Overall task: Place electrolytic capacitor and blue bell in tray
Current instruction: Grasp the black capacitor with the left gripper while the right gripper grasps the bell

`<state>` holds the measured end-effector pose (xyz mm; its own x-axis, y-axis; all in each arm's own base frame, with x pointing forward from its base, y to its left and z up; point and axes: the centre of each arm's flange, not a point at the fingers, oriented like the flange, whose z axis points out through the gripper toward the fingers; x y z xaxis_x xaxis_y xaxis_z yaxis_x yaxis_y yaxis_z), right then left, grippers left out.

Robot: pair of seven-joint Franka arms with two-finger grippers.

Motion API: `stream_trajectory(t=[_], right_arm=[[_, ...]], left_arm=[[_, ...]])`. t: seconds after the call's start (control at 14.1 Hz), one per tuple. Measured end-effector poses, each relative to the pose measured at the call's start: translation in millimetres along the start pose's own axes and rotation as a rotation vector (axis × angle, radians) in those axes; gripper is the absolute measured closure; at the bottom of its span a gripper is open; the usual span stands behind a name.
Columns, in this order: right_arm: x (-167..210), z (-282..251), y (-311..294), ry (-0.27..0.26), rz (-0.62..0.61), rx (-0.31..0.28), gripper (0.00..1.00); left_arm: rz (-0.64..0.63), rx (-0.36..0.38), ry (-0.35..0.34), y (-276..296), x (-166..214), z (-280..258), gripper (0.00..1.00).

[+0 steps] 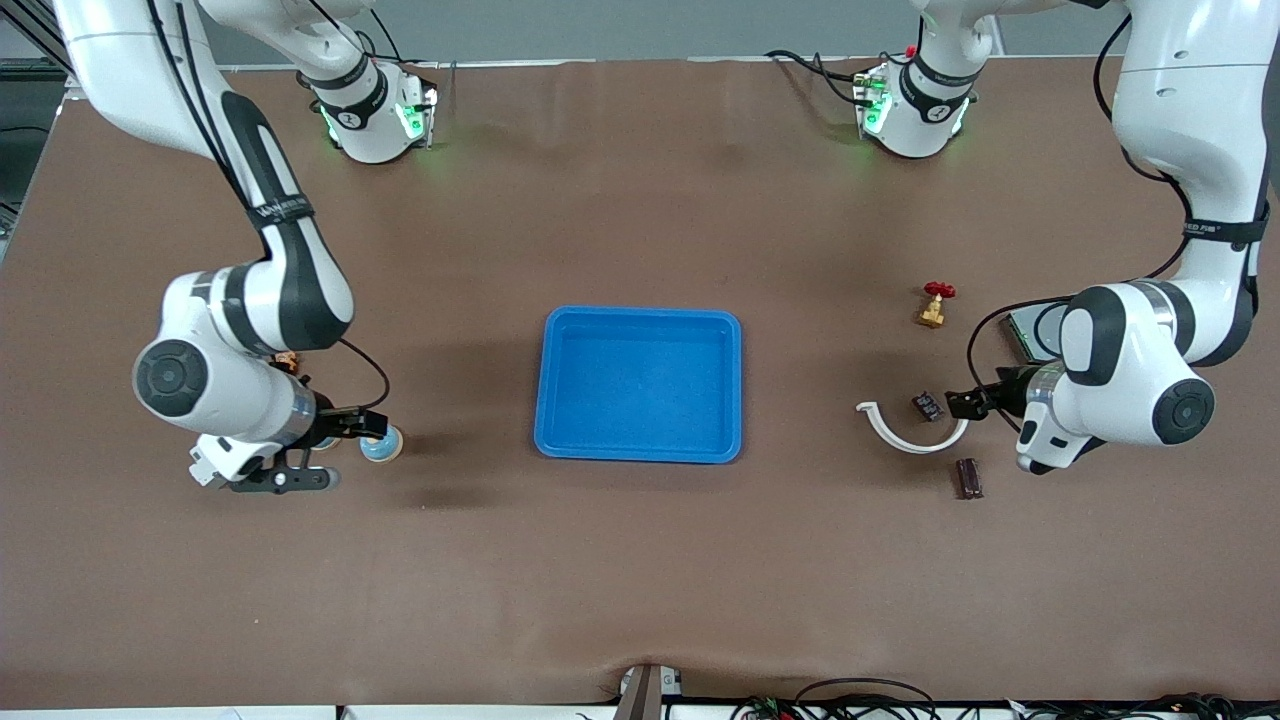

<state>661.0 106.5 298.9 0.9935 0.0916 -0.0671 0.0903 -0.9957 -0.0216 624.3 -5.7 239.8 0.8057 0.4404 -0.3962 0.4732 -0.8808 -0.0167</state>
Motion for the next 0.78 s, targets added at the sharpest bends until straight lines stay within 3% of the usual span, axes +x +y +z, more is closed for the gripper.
stream_trajectory(t=[0.42,0.78], right_arm=[[9,37,8,0.016,-0.383,-0.013,0.0],[3,71,29,-0.043,-0.472,-0.003,0.0]], left_arm=[[-0.028,-0.022,0.008,17,15,36,0.0],[-0.017,0.008,-0.004,21,20,58,0.17]])
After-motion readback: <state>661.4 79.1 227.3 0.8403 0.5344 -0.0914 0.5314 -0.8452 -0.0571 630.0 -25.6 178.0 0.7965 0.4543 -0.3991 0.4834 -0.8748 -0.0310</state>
